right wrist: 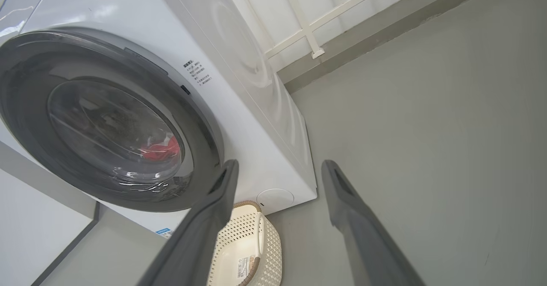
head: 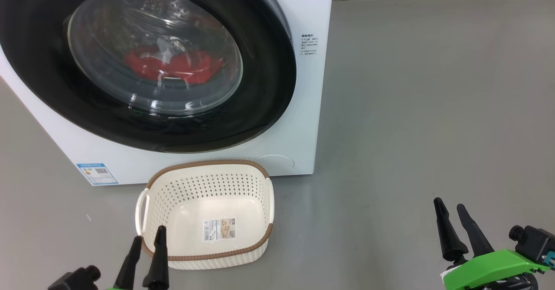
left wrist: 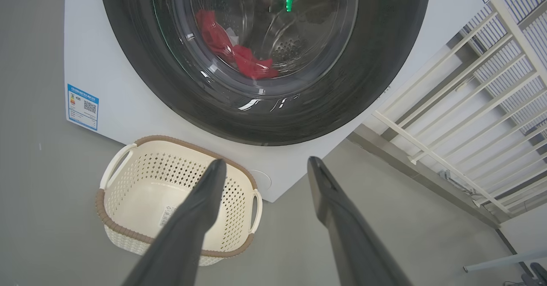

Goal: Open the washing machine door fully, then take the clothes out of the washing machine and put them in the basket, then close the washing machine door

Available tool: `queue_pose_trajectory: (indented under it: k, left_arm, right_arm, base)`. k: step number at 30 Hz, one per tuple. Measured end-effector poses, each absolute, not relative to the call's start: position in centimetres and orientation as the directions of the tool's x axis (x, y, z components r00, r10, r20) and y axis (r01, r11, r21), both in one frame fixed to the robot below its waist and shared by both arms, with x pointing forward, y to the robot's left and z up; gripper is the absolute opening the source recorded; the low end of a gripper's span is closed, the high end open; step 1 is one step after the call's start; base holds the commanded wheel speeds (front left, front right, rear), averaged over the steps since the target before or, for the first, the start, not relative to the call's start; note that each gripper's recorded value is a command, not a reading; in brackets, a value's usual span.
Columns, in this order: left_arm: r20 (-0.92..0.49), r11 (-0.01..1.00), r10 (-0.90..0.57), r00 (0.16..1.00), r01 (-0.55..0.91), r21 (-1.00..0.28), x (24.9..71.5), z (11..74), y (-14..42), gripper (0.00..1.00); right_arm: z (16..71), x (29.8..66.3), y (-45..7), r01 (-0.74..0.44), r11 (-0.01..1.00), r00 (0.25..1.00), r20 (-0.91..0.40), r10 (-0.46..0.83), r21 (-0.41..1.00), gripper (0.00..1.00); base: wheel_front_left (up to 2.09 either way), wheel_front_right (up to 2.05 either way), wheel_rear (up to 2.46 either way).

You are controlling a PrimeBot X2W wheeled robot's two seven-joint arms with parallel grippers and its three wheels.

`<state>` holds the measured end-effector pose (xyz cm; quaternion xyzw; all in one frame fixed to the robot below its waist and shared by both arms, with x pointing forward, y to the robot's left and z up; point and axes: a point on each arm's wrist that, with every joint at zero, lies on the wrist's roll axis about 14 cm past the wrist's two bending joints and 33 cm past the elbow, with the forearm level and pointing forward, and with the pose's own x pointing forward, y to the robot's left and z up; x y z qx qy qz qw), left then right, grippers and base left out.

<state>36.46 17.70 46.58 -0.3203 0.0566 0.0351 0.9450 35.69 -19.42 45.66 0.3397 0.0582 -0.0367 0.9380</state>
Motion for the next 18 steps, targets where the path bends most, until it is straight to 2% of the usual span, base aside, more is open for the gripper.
queue_pose_trajectory:
  k: [18]
  left_arm:
    - [-0.07, 0.902, 0.025, 0.997, -0.052, -0.428, 36.8, 47.7, 17.3, 1.0]
  right_arm:
    - [46.4, 35.8, -19.5, 0.063, 0.871, 0.996, -0.087, -0.024, 0.487, 1.0]
  base:
    - [0.0, 0.0, 0.0]
